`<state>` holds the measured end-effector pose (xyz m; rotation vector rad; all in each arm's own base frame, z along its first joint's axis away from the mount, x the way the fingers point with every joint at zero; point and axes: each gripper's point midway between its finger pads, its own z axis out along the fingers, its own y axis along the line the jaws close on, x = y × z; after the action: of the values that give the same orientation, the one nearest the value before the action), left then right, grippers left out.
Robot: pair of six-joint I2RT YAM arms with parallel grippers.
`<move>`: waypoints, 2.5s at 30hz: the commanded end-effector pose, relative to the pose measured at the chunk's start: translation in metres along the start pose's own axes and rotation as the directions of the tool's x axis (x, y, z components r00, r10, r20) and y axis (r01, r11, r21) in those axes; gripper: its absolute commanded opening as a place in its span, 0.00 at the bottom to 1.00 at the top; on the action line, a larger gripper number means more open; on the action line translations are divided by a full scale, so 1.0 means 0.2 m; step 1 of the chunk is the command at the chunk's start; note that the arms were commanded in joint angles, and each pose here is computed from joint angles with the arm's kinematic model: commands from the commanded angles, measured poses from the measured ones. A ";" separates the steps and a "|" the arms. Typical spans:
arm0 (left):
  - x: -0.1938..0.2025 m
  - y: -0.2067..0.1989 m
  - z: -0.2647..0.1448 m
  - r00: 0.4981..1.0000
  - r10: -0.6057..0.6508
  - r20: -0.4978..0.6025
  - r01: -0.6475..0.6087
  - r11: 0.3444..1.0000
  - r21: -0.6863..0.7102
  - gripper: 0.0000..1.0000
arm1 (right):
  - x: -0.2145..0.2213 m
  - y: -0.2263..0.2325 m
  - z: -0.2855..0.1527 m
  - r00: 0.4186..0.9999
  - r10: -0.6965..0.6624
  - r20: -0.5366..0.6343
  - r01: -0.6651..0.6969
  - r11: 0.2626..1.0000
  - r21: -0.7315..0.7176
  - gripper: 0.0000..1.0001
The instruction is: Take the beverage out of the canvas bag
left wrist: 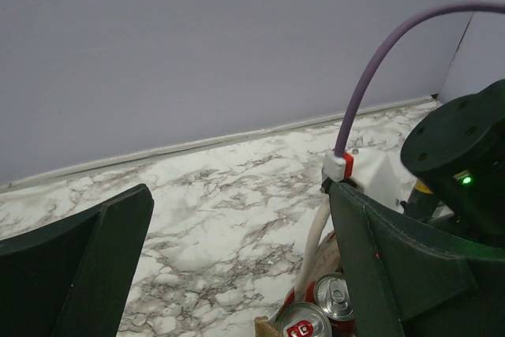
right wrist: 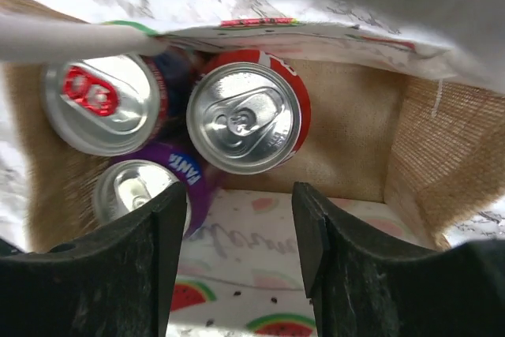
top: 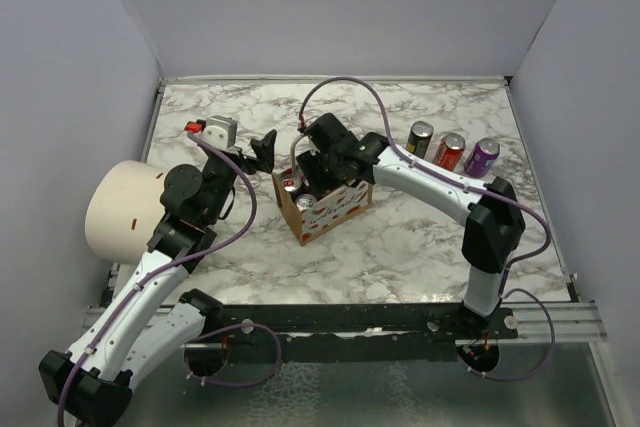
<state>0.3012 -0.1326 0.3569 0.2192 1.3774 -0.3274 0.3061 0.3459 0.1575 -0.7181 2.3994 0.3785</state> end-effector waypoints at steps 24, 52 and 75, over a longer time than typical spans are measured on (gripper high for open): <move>-0.01 0.01 0.01 1.000 -0.001 0.017 0.001 1.000 -0.009 0.97 | 0.05 0.00 0.28 0.999 -0.046 -0.015 0.047 0.995 0.087 0.78; 0.00 0.01 0.01 1.000 -0.005 0.011 0.005 1.000 -0.008 0.97 | -0.14 0.05 0.13 0.992 0.019 0.121 -0.025 0.999 0.047 0.25; 0.00 0.01 0.01 1.000 -0.012 0.009 0.012 1.000 -0.006 0.97 | -0.15 -0.04 -0.32 0.916 0.175 0.361 -0.190 0.982 0.006 0.06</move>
<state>0.3038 -0.1324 0.3540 0.2163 1.3870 -0.3245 0.2877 0.2989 0.1782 -0.4450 2.2681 0.3467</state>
